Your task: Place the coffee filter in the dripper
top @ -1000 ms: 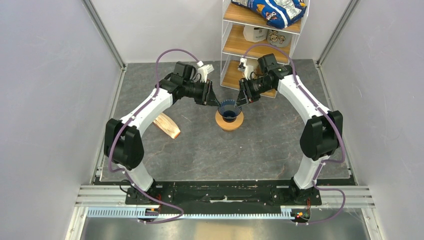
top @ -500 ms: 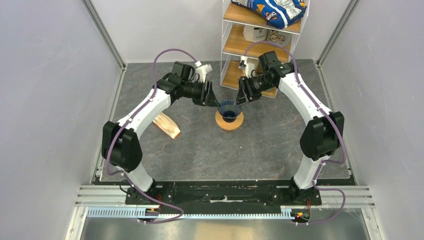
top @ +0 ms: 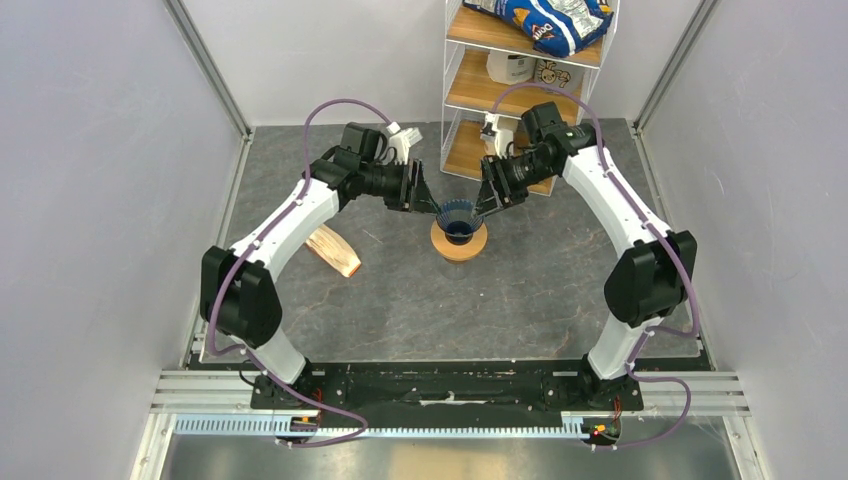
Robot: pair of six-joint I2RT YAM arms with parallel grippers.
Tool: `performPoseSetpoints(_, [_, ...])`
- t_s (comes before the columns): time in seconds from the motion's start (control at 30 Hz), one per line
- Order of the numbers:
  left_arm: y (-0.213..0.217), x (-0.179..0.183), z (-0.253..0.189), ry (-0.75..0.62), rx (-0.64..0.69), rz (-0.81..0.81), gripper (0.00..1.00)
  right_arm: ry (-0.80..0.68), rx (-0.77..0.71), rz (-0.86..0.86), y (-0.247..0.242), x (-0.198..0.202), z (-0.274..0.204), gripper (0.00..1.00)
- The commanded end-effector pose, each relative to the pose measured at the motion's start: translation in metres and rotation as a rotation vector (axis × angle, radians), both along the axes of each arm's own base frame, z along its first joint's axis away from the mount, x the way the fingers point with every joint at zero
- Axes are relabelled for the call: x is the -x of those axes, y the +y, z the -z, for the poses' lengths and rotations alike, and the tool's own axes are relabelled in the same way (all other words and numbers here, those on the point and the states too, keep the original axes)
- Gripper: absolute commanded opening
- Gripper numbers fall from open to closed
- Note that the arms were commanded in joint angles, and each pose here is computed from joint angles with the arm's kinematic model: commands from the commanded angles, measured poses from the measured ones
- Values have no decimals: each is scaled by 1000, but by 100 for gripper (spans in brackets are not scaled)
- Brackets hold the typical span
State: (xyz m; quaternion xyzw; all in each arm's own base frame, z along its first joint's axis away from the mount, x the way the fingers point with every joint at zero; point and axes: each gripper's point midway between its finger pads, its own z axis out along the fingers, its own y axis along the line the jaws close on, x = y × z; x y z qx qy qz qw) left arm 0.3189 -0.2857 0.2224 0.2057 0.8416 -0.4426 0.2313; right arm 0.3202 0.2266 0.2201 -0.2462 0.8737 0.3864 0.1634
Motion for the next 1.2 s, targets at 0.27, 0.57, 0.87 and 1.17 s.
performPoseSetpoints(0.27, [-10,16,6,89,45,11,48,55,-24,-10,2,11,8,46])
performPoseSetpoints(0.57, [-8,14,19,99,21,1,41,65,-11,-11,2,9,24,33])
performPoseSetpoints(0.87, [-6,19,29,108,-2,9,38,67,7,-17,-1,9,35,28])
performPoseSetpoints(1.17, [-6,22,41,160,-5,20,37,87,22,-3,-2,8,40,28])
